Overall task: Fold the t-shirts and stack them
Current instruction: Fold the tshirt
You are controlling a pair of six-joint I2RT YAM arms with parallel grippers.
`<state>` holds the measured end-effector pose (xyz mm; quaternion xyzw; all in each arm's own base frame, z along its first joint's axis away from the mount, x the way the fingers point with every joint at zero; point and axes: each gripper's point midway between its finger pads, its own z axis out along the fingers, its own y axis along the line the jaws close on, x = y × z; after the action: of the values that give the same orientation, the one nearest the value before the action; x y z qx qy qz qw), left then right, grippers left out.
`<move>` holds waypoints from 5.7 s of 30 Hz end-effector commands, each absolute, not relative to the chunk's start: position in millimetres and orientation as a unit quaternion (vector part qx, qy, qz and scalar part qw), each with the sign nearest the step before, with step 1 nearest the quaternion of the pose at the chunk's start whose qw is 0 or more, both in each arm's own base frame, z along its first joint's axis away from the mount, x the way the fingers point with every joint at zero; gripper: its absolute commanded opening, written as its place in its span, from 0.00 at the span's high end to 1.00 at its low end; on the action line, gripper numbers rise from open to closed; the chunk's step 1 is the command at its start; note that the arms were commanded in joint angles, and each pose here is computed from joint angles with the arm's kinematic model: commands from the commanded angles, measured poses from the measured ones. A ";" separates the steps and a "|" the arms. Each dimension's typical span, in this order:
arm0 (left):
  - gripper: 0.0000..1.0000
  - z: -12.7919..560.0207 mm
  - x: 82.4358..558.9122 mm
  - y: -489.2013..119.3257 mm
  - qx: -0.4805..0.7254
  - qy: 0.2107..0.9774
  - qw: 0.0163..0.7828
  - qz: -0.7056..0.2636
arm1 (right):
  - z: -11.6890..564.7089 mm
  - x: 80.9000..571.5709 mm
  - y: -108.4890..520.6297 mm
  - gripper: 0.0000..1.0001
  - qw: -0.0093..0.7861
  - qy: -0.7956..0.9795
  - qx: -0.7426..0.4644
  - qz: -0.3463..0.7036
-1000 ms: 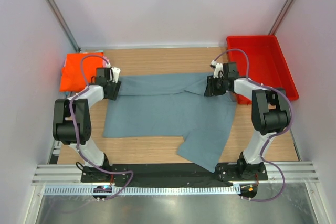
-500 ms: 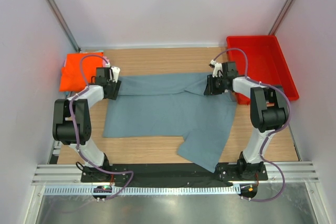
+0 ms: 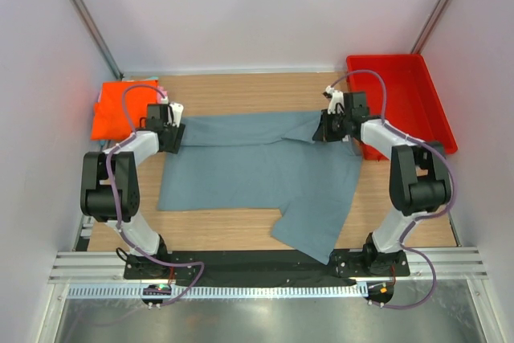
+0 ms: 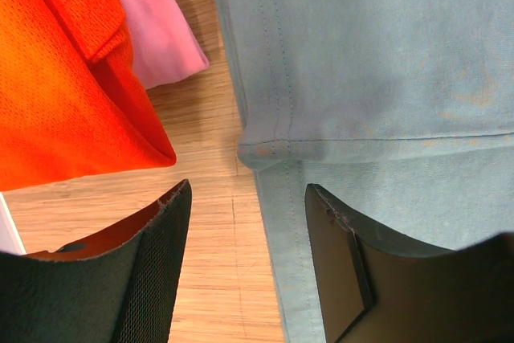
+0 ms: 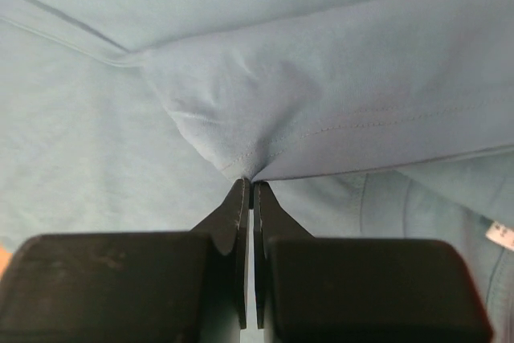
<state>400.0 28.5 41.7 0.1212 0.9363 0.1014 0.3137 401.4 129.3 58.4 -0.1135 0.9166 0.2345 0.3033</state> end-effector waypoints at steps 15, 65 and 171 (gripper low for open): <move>0.40 67.0 408.4 34.8 0.113 0.920 0.356 0.118 | 121.6 327.1 164.0 0.94 0.304 0.891 -0.136 0.308; 0.41 56.1 399.1 27.2 0.113 0.928 0.343 0.095 | 38.5 394.4 42.3 0.61 0.283 0.942 0.004 0.182; 0.44 49.4 339.5 -431.2 0.536 0.796 0.261 -0.105 | 24.5 346.0 1.5 0.78 0.234 0.964 0.028 0.123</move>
<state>336.2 -424.5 36.9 0.5442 0.7948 -0.0959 0.2509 342.4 15.1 29.6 0.0155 0.9627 0.1398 0.2310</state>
